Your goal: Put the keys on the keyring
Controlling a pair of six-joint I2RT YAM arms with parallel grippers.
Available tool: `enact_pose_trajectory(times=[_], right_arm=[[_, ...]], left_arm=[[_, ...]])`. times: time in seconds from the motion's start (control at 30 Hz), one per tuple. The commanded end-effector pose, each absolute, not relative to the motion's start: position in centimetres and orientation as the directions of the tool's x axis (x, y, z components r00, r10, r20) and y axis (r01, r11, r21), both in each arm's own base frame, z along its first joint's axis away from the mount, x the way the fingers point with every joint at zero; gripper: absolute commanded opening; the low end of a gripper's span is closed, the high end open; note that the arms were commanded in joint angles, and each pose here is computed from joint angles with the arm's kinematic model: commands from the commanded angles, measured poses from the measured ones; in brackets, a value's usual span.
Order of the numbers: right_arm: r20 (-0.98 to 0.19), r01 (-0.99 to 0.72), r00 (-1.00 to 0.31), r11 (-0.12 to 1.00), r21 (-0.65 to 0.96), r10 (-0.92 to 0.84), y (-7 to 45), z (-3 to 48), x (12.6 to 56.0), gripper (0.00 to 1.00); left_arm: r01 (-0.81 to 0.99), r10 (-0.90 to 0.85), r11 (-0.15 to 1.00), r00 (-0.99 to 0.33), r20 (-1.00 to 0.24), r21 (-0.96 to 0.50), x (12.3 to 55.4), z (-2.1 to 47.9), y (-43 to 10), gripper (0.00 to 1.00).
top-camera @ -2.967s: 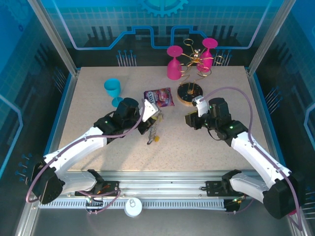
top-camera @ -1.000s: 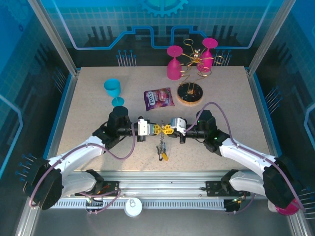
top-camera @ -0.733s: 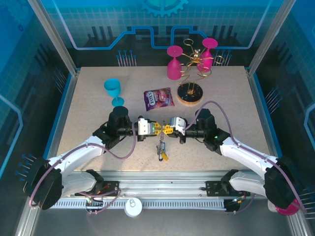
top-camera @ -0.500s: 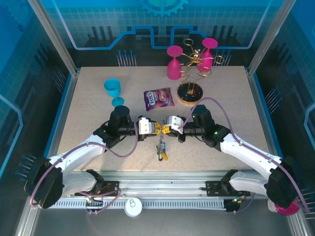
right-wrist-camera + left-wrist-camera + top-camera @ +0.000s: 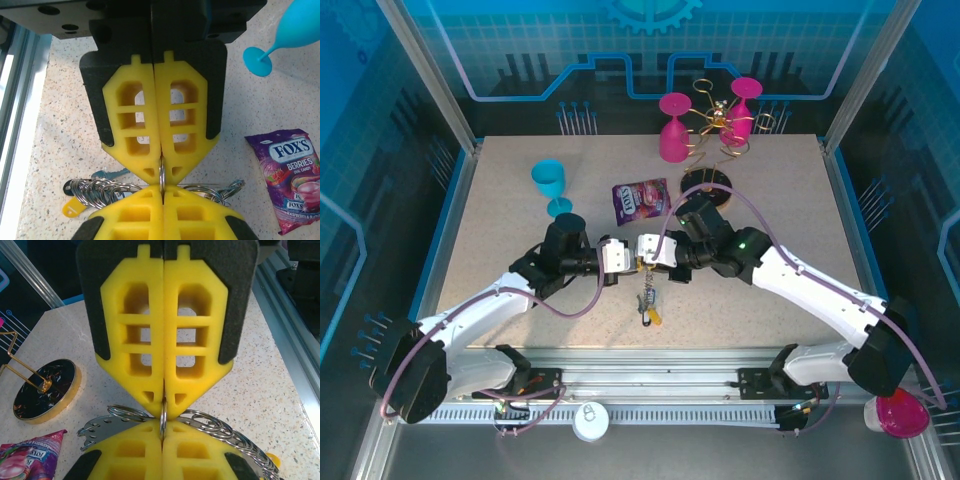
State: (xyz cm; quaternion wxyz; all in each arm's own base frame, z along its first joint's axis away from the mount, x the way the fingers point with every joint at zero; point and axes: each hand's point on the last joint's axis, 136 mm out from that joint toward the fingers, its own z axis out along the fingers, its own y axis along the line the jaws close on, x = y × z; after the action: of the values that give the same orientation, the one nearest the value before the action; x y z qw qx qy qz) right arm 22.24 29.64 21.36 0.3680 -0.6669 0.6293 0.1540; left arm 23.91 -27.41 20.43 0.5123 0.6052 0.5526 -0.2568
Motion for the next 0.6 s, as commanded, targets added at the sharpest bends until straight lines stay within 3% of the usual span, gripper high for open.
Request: enact_pose_trajectory(times=[0.0,0.1,0.17,0.3,0.57], right_arm=[[-0.712,-0.955,0.176,0.058,-0.291,-0.679,29.7,23.3,21.1,0.0],[-0.835,-0.958,0.164,0.118,-0.262,-0.526,29.3,25.1,21.1,0.26],[-0.893,-0.959,0.181,0.128,-0.254,-0.413,29.0,26.0,20.9,0.33],[-0.939,-0.968,0.184,0.115,-0.225,-0.291,28.5,25.6,20.6,0.33],[-0.946,-0.977,0.169,0.077,-0.197,-0.278,29.1,24.5,20.7,0.27]], left_arm=[[0.91,0.365,0.153,0.31,-0.878,0.385,24.1,22.4,-27.5,0.0],[0.913,0.313,0.144,0.325,-0.892,0.383,23.4,22.8,-27.7,0.0],[0.915,0.264,0.143,0.332,-0.906,0.377,23.0,23.3,-27.9,0.0],[0.922,0.193,0.122,0.341,-0.92,0.368,22.1,23.8,-28.1,0.0],[0.931,0.163,0.099,0.333,-0.929,0.352,21.6,23.8,-28.3,0.0]])
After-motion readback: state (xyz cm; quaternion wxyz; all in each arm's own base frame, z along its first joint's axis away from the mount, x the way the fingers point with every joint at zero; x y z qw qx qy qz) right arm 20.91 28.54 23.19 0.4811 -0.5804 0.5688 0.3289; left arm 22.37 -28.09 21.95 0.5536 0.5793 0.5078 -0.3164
